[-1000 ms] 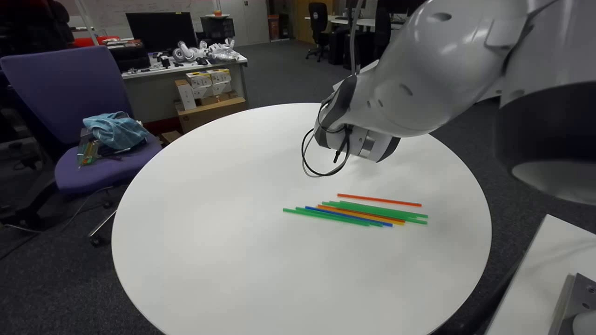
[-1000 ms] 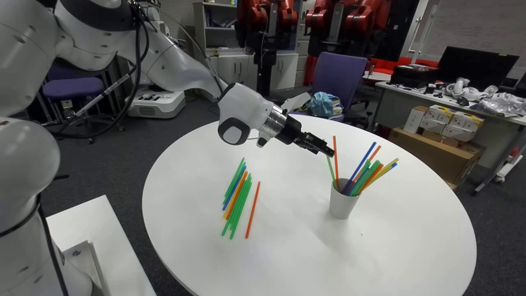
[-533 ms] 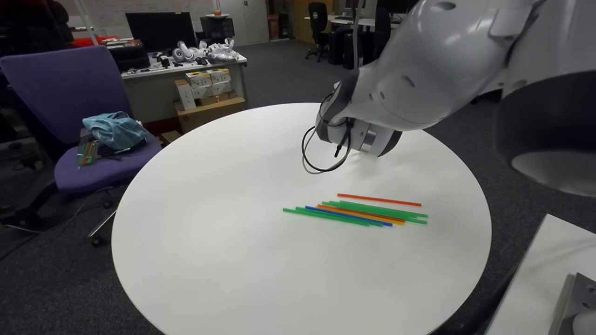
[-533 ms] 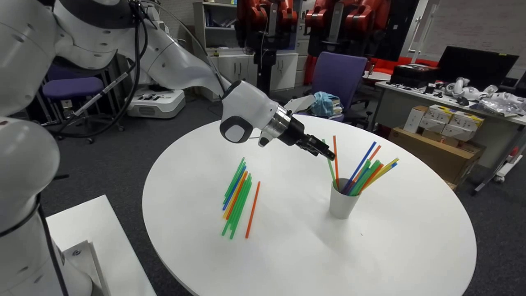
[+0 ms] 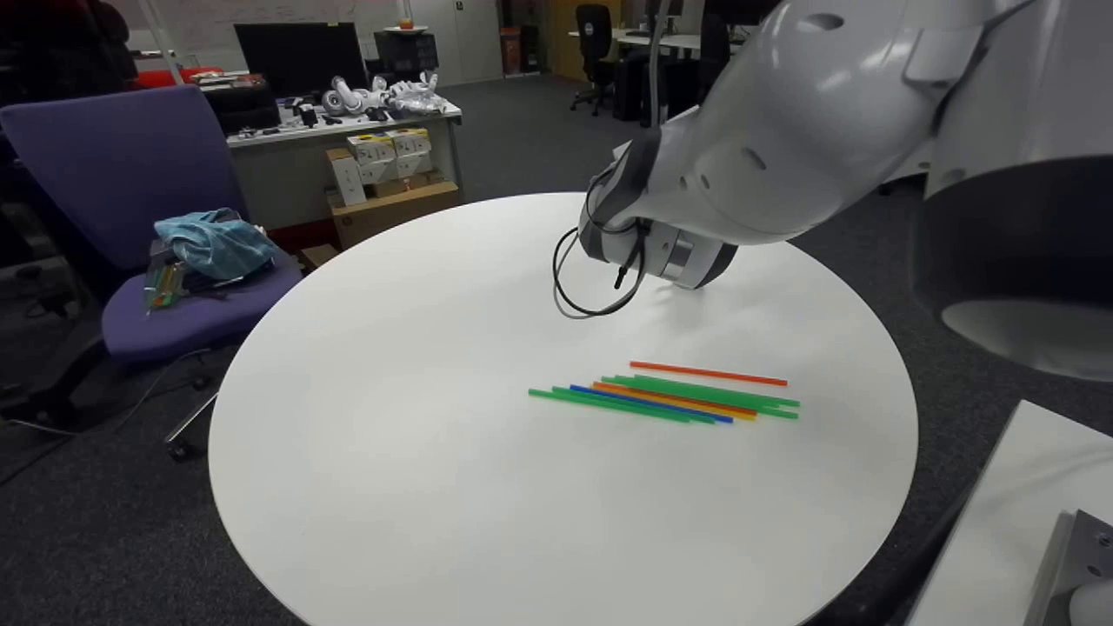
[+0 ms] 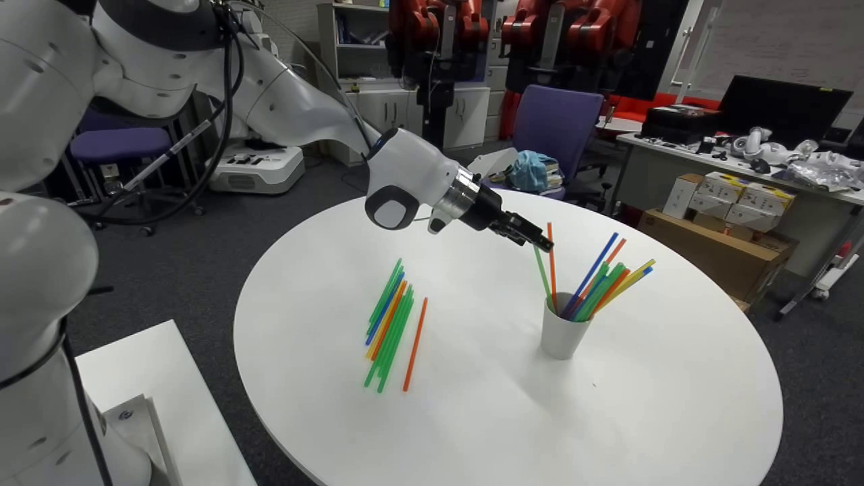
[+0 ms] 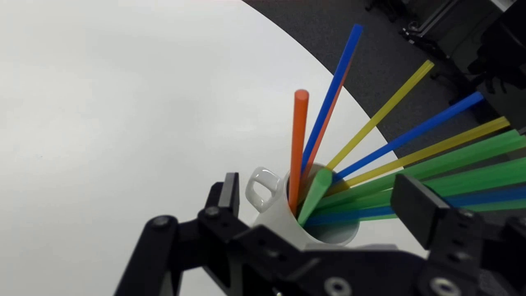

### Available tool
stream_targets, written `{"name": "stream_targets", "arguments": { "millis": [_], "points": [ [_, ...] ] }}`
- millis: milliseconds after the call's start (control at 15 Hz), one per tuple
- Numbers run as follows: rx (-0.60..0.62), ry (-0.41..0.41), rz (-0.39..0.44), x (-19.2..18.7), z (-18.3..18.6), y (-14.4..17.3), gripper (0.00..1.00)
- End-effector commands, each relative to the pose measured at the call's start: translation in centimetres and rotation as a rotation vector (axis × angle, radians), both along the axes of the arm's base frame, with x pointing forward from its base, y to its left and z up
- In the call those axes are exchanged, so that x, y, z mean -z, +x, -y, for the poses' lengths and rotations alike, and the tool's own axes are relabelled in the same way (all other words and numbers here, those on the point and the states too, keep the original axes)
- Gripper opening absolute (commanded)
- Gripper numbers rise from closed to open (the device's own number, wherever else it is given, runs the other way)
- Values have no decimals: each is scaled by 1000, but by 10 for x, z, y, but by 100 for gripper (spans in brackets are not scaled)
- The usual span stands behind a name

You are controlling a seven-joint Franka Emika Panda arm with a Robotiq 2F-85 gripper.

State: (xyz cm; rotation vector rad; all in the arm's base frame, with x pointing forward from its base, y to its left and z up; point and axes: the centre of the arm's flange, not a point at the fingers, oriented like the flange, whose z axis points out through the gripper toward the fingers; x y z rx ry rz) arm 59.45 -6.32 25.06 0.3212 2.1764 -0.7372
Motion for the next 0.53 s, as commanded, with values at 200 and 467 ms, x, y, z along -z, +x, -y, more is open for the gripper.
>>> {"name": "stream_targets", "arguments": {
  "millis": [200, 467],
  "points": [
    [20, -2, 50, -4, -3, 21, 100],
    [33, -5, 62, 0, 1, 23, 100]
  ]
}}
